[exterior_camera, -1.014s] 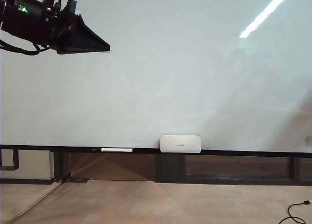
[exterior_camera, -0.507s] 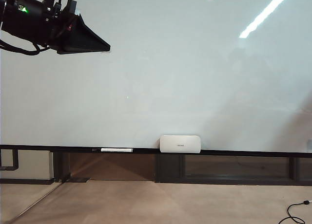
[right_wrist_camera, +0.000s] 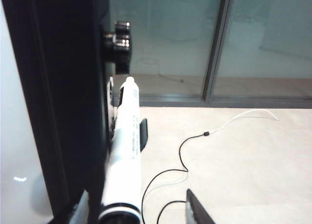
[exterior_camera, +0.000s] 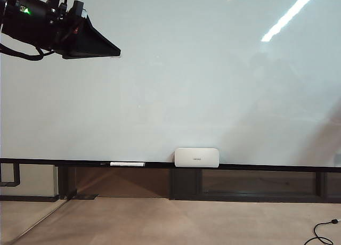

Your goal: Reach to the right to find the marker pen, pick it up, and write the number 10 on the whiteboard.

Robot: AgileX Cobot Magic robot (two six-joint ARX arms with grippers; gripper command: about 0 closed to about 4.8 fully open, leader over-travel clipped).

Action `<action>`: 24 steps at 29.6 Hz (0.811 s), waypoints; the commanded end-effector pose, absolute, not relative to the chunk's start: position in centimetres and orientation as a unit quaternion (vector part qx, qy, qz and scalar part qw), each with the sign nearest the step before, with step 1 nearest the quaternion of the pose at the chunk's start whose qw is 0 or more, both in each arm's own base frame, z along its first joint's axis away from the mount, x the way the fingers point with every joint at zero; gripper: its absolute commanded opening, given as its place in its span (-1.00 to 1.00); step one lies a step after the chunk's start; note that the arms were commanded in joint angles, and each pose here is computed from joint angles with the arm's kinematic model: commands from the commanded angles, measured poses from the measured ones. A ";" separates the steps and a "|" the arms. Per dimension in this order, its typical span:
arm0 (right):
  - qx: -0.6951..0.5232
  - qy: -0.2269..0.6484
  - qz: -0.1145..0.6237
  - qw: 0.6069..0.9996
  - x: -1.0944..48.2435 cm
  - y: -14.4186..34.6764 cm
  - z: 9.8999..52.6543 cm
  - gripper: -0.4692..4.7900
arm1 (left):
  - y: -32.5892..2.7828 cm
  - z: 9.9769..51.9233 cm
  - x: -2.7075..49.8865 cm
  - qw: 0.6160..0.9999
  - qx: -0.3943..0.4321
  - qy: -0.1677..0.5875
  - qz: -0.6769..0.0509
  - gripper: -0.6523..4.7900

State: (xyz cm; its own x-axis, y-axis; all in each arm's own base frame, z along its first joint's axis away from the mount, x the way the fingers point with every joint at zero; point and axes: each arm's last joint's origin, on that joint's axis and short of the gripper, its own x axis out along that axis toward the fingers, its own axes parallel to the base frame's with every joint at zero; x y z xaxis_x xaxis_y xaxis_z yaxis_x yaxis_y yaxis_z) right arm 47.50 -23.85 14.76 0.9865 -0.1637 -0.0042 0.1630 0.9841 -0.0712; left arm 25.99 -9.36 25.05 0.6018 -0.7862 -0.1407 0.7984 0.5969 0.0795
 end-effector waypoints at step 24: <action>-0.047 -0.043 -0.087 0.994 47.5 -23.6 16.7 -0.70 | -9.4 25.6 26.0 0.892 0.076 0.022 -0.446 -0.78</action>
